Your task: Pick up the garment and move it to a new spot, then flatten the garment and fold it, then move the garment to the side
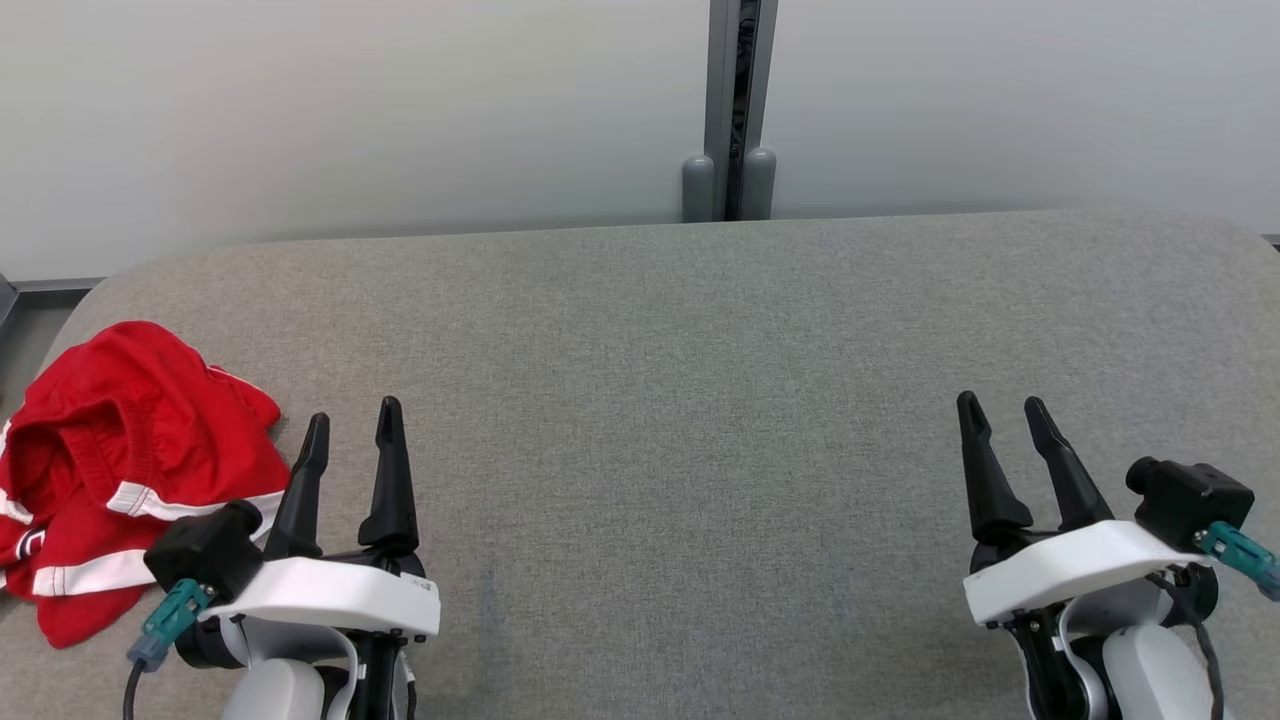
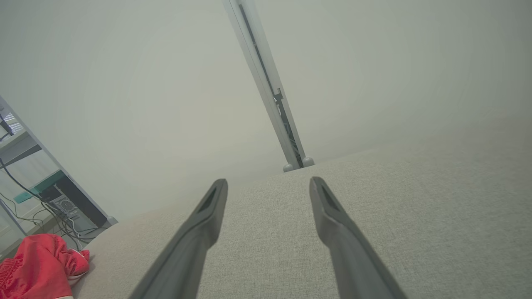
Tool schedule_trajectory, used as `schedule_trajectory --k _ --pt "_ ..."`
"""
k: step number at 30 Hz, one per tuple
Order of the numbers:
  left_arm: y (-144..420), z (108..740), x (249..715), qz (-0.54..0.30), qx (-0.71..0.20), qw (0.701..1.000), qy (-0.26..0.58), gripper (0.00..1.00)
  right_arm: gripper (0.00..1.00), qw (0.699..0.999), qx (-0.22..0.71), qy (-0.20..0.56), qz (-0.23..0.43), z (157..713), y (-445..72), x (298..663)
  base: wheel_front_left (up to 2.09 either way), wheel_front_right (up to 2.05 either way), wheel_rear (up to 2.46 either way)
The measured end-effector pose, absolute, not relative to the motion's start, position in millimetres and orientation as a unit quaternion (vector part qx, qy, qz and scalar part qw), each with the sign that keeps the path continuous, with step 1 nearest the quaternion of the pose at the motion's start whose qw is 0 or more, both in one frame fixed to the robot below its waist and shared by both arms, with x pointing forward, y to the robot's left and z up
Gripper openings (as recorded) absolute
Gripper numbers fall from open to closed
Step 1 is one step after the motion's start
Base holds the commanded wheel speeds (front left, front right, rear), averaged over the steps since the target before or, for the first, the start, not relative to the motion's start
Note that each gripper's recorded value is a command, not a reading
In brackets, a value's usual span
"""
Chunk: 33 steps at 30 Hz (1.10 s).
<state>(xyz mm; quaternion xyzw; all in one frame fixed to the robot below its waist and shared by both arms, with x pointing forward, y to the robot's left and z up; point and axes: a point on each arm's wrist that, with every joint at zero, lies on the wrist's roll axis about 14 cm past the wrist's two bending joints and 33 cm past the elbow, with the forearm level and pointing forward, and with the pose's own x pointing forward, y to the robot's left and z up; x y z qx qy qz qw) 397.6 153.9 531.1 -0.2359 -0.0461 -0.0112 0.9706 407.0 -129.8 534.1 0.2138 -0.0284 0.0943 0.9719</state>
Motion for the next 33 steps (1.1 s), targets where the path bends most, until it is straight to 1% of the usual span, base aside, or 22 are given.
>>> schedule_trajectory --k 20,33 --pt "147 532 393 -0.031 -0.159 0.985 -0.059 1.0 1.0 0.981 0.127 -0.063 0.132 546 -108 401 0.0 0.0 0.0" --pt "145 530 392 -0.035 -0.125 0.99 -0.061 1.0 1.0 0.984 0.103 -0.079 0.119 548 -118 400 0.0 0.0 0.0"
